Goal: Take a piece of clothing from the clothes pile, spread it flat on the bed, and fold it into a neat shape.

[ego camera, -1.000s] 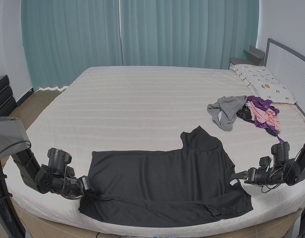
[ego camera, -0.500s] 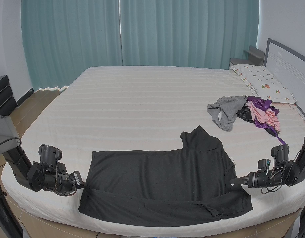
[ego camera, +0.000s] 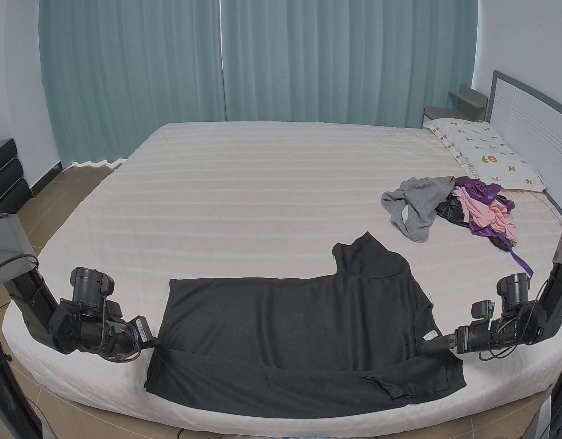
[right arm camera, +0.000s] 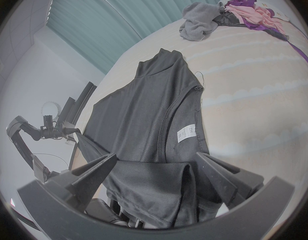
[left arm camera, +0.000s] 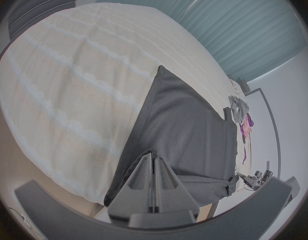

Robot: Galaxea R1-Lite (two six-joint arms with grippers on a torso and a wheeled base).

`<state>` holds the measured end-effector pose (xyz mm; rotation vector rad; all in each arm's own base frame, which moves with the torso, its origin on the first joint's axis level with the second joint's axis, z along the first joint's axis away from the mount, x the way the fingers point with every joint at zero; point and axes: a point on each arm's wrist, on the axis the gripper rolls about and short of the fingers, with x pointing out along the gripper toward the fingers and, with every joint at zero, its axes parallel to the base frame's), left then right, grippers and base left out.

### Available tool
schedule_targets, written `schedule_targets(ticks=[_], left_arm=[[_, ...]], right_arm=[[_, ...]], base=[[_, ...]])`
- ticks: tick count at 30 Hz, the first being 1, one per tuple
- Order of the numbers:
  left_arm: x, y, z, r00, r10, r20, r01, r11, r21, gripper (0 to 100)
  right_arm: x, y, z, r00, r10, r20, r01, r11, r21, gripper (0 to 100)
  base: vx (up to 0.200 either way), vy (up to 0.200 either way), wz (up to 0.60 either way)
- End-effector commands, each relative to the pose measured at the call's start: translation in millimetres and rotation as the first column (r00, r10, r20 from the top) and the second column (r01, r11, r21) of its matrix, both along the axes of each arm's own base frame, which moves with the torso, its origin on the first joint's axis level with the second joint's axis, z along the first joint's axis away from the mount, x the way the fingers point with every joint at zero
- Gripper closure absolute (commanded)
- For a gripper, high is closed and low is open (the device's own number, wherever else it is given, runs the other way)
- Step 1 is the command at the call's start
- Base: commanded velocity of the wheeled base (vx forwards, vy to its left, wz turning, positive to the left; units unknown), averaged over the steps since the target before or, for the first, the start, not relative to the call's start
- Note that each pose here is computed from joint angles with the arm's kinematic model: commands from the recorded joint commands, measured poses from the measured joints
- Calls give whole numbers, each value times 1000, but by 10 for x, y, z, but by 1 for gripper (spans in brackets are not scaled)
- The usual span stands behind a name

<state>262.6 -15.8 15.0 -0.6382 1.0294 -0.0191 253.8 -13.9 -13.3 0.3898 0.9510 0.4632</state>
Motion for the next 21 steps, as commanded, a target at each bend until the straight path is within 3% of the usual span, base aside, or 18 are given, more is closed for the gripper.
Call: schedule_targets(ticks=[1, 21], left_arm=[[2, -3, -3, 1000, -1, 0, 1, 1000, 0, 100], [0, -11, -3, 1000, -4, -2, 4, 1000, 0, 100]], right_arm=[[17, -7, -118, 1000, 12, -18, -12, 1000, -2, 0], [-75, -128, -256, 999, 43, 25, -43, 999, 1, 0]], base=[[0, 0, 0], [0, 0, 0]])
